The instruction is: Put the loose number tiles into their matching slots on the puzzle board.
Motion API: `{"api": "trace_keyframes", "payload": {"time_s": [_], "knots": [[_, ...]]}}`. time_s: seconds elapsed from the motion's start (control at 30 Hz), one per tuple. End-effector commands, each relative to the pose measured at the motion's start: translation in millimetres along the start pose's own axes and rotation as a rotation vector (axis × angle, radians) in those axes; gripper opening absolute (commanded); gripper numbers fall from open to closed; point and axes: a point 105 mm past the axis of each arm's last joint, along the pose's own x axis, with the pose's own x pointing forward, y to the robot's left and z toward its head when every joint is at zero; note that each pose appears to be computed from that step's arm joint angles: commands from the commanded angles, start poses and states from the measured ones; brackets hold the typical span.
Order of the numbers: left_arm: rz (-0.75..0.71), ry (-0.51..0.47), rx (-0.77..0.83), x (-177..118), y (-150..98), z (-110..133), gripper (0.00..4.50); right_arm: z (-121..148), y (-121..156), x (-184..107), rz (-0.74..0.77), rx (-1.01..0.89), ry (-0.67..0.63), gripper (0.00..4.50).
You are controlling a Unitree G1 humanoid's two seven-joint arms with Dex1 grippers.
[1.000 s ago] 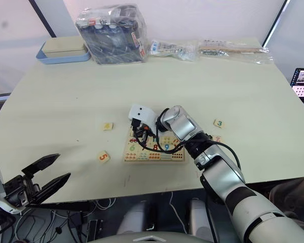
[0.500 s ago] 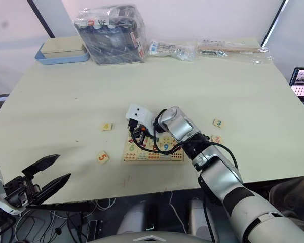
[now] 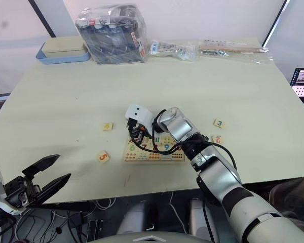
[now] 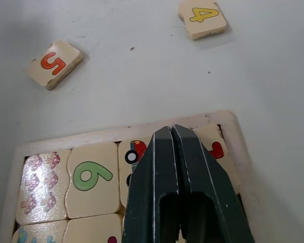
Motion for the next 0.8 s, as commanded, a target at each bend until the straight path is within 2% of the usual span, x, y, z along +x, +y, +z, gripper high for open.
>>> {"api": "trace_keyframes", "payload": {"time_s": [0.03,0.27,0.5,0.67,0.73,0.8], "knots": [[-0.019,-0.013,0.028,2,-4,6,4.50,7,-4,-4,-0.010,0.006,-0.027,0.01],[-0.024,-0.016,0.029,5,-3,7,4.50,34,-6,-18,0.009,0.077,-0.174,0.01],[-0.024,-0.020,0.028,5,-3,7,4.50,47,-11,-44,-0.010,0.058,-0.291,0.01],[-0.016,-0.019,0.028,4,-4,7,4.50,32,-6,-73,-0.043,-0.029,-0.345,0.01],[-0.012,-0.016,0.027,3,-5,7,4.50,27,-1,-89,-0.076,-0.079,-0.417,0.01],[-0.004,-0.011,0.026,1,-5,7,4.50,8,7,-111,-0.066,-0.077,-0.426,0.01]]}}
